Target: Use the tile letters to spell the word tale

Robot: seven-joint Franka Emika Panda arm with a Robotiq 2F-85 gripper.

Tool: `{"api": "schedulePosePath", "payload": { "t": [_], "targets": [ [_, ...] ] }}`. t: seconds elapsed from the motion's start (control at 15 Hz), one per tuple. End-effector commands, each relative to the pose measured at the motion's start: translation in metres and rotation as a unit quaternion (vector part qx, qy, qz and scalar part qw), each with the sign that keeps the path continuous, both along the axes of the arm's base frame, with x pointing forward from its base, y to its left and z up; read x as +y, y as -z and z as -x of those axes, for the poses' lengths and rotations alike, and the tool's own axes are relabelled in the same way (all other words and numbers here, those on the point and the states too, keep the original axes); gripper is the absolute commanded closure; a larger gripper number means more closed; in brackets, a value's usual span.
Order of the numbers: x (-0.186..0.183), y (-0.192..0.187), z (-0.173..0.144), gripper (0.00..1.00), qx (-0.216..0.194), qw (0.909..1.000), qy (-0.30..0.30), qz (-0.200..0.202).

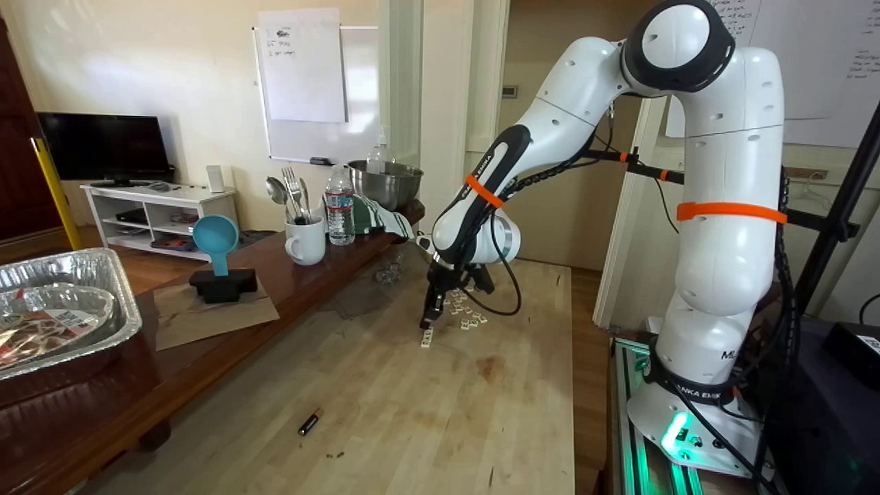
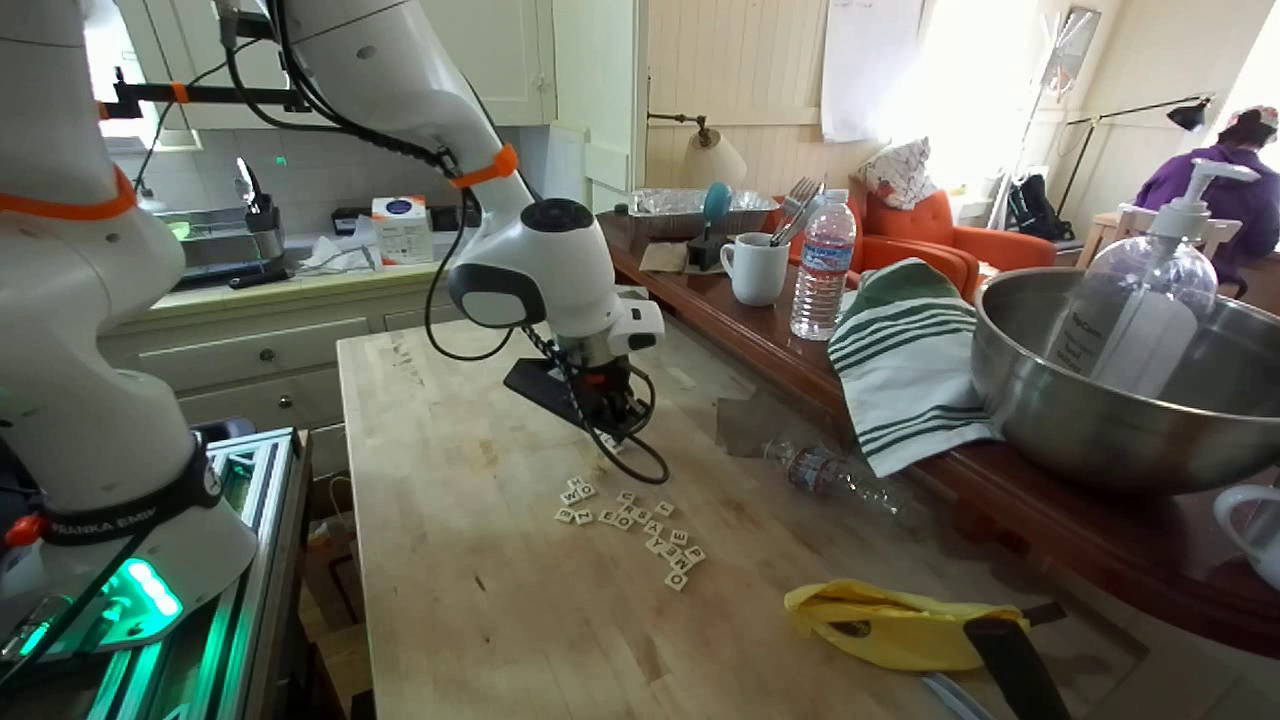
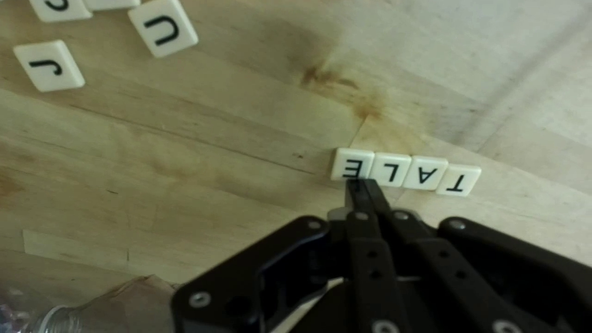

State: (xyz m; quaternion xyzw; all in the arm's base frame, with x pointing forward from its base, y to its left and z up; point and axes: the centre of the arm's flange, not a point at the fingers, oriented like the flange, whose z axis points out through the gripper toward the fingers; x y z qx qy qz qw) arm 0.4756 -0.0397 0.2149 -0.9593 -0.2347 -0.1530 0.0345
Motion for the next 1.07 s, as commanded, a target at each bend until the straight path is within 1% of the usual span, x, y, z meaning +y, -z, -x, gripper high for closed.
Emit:
{"api": "schedulePosePath", "payload": {
  "t": [0.0,0.07,0.13,0.2,0.27,0.33,0.47,0.67,0.87,1.0],
  "targets": [
    [0.001,-0.008,0.016,1.00,-0.007,0.9999,-0.004,-0.006],
    [0.002,-0.010,0.017,1.00,-0.008,0.9999,-0.003,-0.006],
    [0.005,-0.012,0.018,0.74,-0.008,0.9999,0.000,-0.008],
    [0.007,-0.015,0.021,0.72,-0.006,1.0000,0.001,-0.007],
    [0.008,-0.017,0.022,0.66,-0.006,1.0000,0.000,-0.006],
    [0.010,-0.019,0.024,0.58,-0.006,1.0000,-0.001,-0.004],
    [0.012,-0.023,0.027,0.45,-0.005,1.0000,-0.001,-0.002],
    [0.013,-0.026,0.032,0.20,-0.001,1.0000,0.001,0.002],
    [0.014,-0.029,0.037,0.01,0.002,1.0000,0.004,0.002],
    [0.015,-0.030,0.040,0.00,0.004,1.0000,0.008,0.002]
  ]
}}
